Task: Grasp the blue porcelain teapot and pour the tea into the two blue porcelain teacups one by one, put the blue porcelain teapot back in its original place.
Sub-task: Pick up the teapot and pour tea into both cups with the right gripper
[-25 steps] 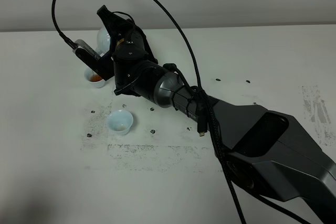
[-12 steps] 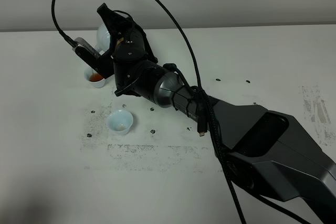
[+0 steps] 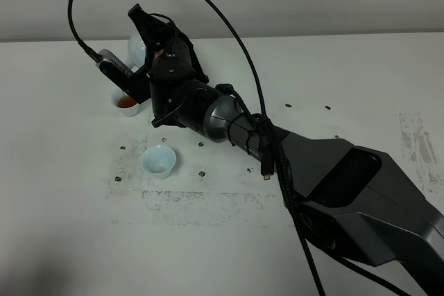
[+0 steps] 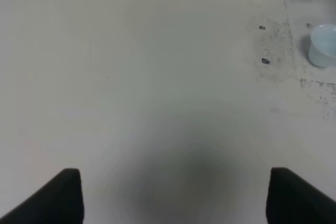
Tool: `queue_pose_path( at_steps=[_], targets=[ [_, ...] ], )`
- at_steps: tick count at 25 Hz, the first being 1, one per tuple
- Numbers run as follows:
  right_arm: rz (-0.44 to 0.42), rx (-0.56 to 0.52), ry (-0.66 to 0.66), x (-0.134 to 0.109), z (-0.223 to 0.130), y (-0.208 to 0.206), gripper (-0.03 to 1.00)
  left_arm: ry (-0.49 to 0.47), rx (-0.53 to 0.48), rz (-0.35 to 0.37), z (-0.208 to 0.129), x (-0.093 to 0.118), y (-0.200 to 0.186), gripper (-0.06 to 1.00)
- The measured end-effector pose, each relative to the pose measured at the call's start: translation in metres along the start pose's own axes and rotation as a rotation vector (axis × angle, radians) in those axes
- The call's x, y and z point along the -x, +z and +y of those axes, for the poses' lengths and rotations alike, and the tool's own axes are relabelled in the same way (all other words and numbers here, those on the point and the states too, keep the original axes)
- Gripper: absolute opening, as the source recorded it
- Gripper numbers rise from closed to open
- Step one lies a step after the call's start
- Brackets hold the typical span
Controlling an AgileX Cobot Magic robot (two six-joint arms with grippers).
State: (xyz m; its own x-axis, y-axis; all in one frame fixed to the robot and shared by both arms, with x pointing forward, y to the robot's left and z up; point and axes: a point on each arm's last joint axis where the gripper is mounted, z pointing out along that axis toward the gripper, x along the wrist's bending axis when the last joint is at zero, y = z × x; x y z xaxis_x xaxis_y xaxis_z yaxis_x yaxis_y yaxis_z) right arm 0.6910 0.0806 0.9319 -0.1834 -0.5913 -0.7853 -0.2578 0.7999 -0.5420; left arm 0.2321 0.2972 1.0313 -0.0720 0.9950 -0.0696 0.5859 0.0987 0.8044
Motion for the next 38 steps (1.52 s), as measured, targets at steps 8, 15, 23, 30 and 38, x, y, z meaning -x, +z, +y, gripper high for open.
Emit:
queue_pose_path(
  at_steps=[8, 15, 23, 30, 38],
  targets=[
    [0.000, 0.000, 0.001, 0.0000, 0.0000, 0.0000, 0.06, 0.000, 0.000, 0.000, 0.0000, 0.0000, 0.0000, 0.68],
    [-0.001, 0.000, 0.000, 0.0000, 0.0000, 0.0000, 0.06, 0.000, 0.000, 0.000, 0.0000, 0.0000, 0.0000, 0.68],
    [-0.001, -0.001, -0.001, 0.0001, -0.0001, 0.0000, 0.06, 0.000, 0.000, 0.000, 0.0000, 0.0000, 0.0000, 0.68],
    [-0.003, -0.003, -0.004, 0.0003, -0.0002, 0.0000, 0.06, 0.000, 0.000, 0.000, 0.0000, 0.0000, 0.0000, 0.68],
    [-0.004, -0.003, -0.004, 0.0003, -0.0003, 0.0000, 0.06, 0.000, 0.000, 0.000, 0.0000, 0.0000, 0.0000, 0.68]
  ],
)
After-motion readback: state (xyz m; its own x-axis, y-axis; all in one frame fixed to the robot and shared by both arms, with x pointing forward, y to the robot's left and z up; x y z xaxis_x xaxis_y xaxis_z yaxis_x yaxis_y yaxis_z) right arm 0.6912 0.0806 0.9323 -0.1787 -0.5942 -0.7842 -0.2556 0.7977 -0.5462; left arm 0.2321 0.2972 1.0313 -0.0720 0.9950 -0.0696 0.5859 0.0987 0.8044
